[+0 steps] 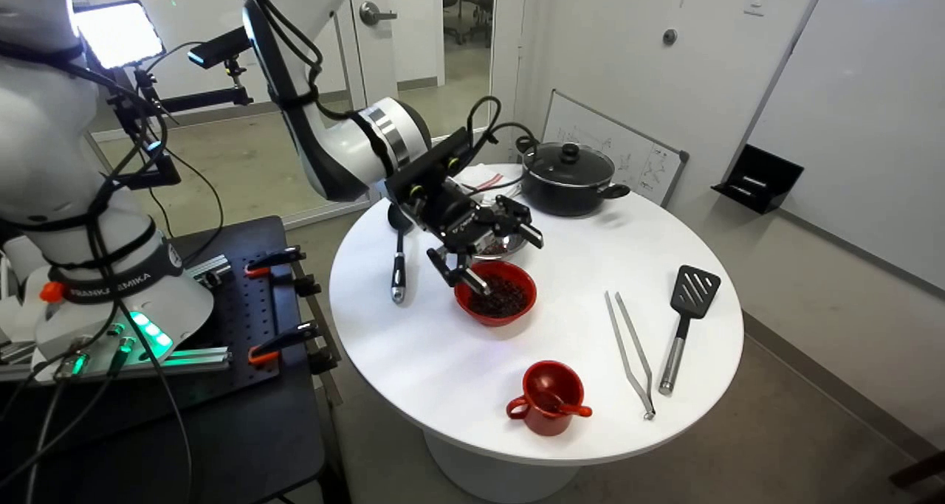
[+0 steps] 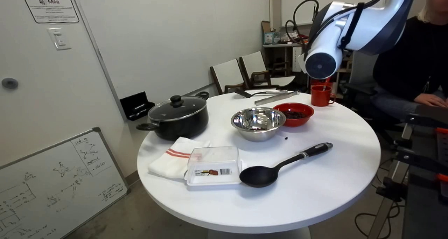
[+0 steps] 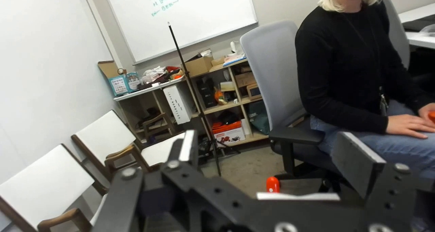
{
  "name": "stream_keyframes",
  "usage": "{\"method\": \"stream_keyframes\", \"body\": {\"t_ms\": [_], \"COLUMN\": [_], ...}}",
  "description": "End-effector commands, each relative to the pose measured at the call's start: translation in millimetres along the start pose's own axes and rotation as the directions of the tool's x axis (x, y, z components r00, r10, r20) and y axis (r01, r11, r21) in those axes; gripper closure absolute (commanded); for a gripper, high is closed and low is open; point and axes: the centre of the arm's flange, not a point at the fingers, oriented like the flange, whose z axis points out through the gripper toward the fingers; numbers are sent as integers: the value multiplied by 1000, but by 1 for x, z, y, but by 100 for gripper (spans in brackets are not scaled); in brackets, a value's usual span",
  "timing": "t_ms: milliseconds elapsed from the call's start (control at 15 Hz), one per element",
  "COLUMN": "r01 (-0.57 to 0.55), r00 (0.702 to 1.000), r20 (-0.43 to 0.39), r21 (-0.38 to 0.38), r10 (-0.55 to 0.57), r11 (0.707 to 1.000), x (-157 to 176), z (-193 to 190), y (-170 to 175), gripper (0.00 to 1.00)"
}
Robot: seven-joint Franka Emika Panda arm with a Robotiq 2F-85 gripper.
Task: Use the spoon in the red cup to transfer beans from the red bowl to the silver bowl then put it back in the red cup
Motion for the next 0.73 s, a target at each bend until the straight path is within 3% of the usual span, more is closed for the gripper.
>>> {"method": "stream_keyframes", "body": {"t_ms": [0, 200, 400, 467, 667], "r01": [-123, -208, -279, -230, -237], "r00": [983, 942, 875, 917, 912], "r20": [-146, -281, -424, -346, -354], "r21": [-58, -66, -48, -49, -42], "r10": [114, 182, 233, 200, 207], "r11": [991, 976, 959, 972, 971], "x": [-62, -80, -89, -73, -76], "z": [-8, 4, 9, 3, 6], "y": [-2, 4, 10, 14, 14], "gripper": [0, 0, 0, 0, 0]}}
